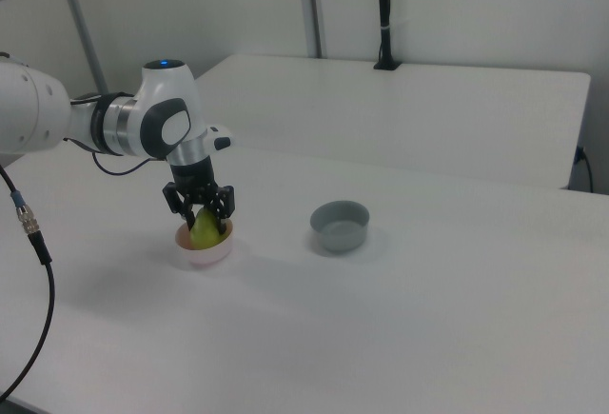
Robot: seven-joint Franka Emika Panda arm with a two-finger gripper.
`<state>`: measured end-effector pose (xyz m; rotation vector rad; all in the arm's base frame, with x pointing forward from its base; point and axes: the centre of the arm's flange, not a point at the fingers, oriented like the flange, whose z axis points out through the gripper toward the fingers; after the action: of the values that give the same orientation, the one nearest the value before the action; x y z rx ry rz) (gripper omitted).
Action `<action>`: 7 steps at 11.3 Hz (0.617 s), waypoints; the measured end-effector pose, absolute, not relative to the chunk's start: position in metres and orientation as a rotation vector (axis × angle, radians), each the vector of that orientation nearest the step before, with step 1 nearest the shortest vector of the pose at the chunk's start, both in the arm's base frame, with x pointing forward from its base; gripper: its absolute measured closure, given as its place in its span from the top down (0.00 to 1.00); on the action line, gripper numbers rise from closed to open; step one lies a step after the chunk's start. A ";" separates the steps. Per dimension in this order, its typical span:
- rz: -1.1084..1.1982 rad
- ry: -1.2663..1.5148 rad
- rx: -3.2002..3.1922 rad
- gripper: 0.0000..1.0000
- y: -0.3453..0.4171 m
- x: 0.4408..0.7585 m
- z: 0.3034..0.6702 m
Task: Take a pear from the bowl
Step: 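Close the gripper around the pear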
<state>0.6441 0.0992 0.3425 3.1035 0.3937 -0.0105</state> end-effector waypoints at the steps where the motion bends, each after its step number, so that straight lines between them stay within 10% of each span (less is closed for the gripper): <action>1: -0.010 0.393 3.104 0.67 0.099 0.644 0.343; 7: 0.093 0.369 3.111 0.67 0.092 0.645 0.389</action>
<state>0.6452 0.0918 0.3893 3.1106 0.3694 0.0929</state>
